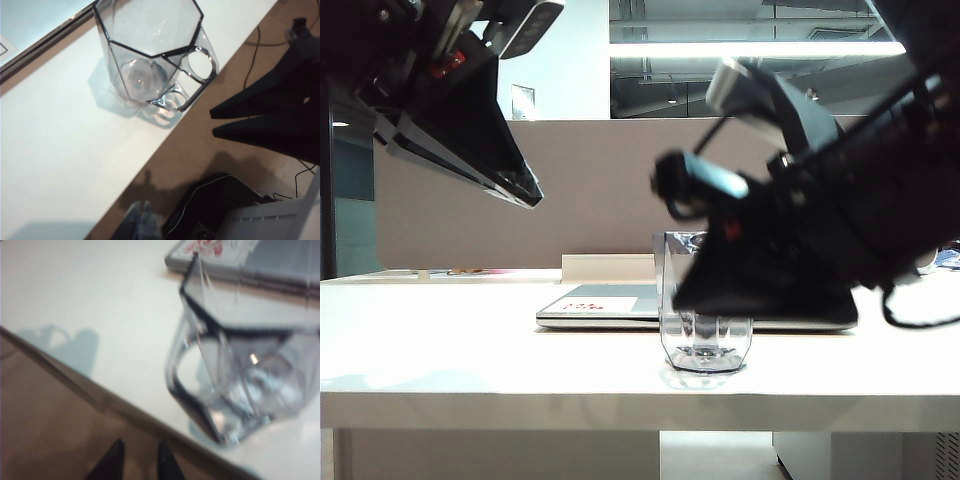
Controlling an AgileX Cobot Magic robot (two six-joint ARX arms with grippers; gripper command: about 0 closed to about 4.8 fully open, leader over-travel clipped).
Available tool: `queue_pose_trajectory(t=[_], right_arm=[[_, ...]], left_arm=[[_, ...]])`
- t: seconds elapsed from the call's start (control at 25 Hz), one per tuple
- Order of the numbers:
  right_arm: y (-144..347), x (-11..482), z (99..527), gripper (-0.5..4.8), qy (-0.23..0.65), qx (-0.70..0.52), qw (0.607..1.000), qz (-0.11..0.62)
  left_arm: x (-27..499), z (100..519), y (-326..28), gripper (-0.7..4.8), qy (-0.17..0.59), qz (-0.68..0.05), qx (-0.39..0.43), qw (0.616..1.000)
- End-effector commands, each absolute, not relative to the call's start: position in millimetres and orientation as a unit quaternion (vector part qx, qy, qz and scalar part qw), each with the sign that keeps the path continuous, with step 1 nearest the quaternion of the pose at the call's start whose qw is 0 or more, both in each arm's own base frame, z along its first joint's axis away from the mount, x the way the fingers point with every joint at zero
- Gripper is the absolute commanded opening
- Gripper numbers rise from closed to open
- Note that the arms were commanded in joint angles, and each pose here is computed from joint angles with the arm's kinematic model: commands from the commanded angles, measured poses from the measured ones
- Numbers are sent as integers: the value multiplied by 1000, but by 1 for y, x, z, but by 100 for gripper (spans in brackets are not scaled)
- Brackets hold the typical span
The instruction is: Pick up the water cup and place it on the side of the laptop close to you.
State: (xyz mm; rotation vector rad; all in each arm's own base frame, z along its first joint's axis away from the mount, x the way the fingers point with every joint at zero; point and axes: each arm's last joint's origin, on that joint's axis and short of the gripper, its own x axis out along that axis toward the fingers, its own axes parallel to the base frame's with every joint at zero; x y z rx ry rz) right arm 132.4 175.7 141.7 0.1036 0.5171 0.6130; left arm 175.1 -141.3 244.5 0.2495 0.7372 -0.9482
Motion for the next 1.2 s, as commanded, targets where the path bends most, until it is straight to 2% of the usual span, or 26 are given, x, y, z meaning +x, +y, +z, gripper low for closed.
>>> queue_pose_trajectory(t=[0.04, 0.08, 0.24, 0.36, 0.44, 0.56, 0.72, 1.2], right_arm=[[170, 130, 132, 154, 294, 12, 917, 269], [170, 130, 131, 182, 299, 6, 917, 264], [167, 133, 132, 187, 285, -26, 920, 266], [160, 142, 132, 215, 283, -32, 926, 249], [157, 146, 132, 217, 288, -21, 922, 258], [152, 153, 133, 222, 288, -26, 898, 331], [149, 156, 134, 223, 280, -45, 885, 370], [145, 167, 144, 221, 225, -30, 905, 360]], left_arm=[[174, 245, -139, -5, 352, -436, 131, 818], [174, 244, -139, -5, 356, -431, 134, 818], [173, 244, -139, -5, 356, -432, 141, 817], [172, 241, -137, -5, 364, -433, 159, 809], [171, 240, -136, -5, 370, -427, 172, 807], [170, 239, -134, -5, 374, -422, 184, 805], [170, 239, -134, -5, 374, -422, 184, 805], [170, 238, -134, -5, 377, -422, 184, 803]])
